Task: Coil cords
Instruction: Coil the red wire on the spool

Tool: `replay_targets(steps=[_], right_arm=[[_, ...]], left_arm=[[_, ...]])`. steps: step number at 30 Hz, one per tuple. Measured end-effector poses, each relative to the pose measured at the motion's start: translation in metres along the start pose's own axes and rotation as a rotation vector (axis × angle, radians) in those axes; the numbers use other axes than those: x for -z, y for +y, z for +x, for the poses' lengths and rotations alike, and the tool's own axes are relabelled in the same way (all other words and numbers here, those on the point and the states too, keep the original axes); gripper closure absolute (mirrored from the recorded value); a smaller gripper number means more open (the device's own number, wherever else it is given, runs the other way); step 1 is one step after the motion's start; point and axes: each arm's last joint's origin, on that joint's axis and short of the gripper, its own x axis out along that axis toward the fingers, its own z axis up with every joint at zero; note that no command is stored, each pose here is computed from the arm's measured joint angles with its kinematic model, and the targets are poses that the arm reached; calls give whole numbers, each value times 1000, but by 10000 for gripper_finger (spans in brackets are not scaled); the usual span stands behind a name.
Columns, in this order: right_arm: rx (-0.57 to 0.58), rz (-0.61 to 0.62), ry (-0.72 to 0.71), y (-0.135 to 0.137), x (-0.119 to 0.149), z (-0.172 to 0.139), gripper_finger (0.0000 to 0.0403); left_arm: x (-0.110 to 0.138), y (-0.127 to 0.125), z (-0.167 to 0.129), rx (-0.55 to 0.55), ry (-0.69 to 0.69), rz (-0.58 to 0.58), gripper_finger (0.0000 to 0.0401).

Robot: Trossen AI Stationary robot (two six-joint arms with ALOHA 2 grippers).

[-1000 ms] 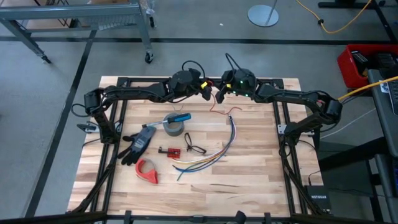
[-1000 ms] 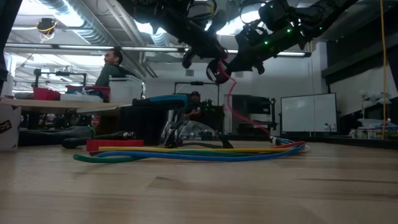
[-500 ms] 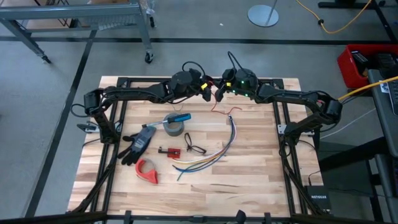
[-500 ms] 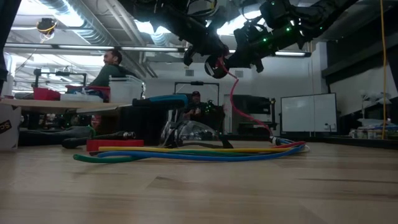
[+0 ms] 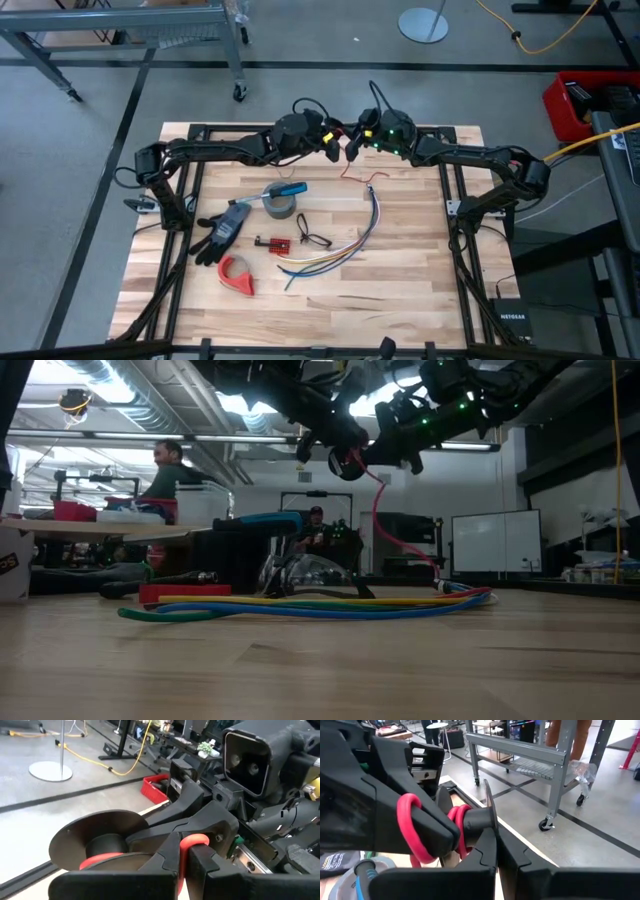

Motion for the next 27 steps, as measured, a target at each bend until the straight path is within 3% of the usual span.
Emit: replay_targets(steps=[11,27], right_arm=[[-3,29,-21,0,-2,0,402],[1,29,-3,0,-1,0,402]], left_arm=[[4,-4,1,6,4,17,401],[9,-4,1,6,41,131,376]])
